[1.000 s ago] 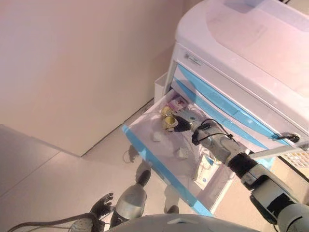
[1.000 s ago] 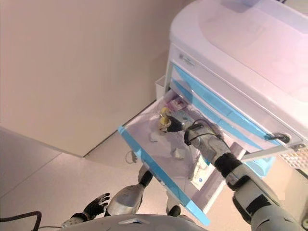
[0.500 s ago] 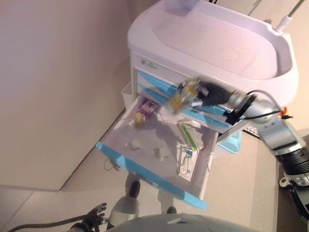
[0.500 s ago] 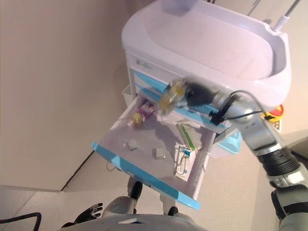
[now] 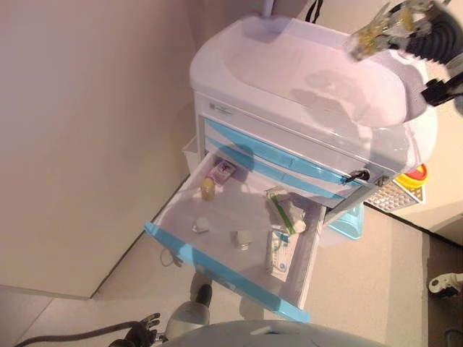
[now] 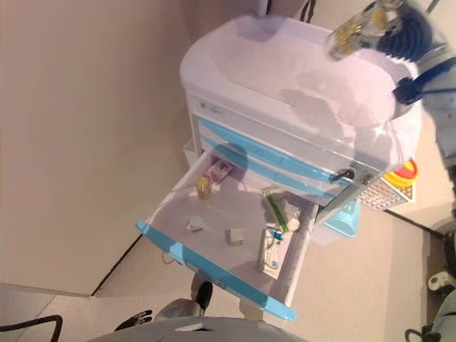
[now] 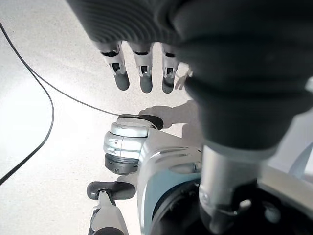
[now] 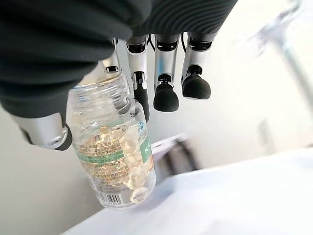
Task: Open the drawer and pick up the medicine
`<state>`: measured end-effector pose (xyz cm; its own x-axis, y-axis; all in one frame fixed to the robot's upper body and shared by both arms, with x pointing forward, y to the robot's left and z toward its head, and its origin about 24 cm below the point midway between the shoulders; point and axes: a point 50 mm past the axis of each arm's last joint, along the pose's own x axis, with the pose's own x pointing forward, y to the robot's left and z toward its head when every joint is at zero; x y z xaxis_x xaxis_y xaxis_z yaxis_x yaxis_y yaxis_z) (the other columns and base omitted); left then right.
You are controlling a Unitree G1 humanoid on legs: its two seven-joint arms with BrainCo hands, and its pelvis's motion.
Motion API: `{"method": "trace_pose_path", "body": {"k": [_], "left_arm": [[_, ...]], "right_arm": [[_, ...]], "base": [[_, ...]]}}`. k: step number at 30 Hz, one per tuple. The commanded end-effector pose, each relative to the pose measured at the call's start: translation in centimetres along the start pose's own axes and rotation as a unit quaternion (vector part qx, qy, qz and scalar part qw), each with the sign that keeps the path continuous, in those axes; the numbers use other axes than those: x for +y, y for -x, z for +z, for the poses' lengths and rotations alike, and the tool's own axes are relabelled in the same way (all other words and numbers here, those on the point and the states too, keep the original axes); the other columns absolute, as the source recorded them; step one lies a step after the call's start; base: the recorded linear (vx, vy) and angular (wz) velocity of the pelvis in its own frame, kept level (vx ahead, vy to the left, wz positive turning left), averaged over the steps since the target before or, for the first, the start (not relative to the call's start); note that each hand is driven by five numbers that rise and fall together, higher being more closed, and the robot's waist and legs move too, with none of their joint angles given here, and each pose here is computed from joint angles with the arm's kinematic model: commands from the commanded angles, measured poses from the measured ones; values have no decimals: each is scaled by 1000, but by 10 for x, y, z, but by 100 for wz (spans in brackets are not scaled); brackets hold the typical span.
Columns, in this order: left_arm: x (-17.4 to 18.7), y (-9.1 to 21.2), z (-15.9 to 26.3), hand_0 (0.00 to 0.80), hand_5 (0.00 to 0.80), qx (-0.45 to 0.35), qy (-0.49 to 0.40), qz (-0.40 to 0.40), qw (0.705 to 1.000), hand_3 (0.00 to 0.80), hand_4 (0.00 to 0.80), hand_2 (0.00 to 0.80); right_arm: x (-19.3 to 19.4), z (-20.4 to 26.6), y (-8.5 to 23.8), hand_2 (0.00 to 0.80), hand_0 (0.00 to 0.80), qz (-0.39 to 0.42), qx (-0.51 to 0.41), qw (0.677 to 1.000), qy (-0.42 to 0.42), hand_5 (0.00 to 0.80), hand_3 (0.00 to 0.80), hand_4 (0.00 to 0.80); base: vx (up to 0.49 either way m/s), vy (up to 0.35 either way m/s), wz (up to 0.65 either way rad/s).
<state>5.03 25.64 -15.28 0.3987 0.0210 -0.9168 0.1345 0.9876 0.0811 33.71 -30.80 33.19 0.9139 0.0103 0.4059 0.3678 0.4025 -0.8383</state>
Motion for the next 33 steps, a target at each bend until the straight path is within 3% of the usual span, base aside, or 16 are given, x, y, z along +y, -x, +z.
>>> {"method": "trace_pose_path", "body": {"k": [1, 13, 23, 33], "left_arm": [[14, -3, 16, 0, 0, -7, -2, 33, 999, 0, 0, 0], [13, -1, 21, 0, 0, -22, -13, 14, 1000, 0, 0, 0], [15, 2, 16, 0, 0, -14, -21, 16, 1000, 0, 0, 0], [18, 3, 15, 0, 0, -15, -29, 16, 999, 0, 0, 0]], "right_arm": [[-38, 13, -10, 800, 800, -41, 4, 998, 55, 800, 800, 800], [-28, -20, -16, 800, 800, 81, 126, 969, 195, 800, 800, 800], [5, -54, -3, 800, 800, 208, 205, 934, 205, 800, 800, 800], [28, -72, 8, 800, 800, 257, 230, 919, 193, 800, 800, 800]], "base": [[65, 39, 14], [51, 13, 15], [40, 2, 3], [19, -12, 3]]}}
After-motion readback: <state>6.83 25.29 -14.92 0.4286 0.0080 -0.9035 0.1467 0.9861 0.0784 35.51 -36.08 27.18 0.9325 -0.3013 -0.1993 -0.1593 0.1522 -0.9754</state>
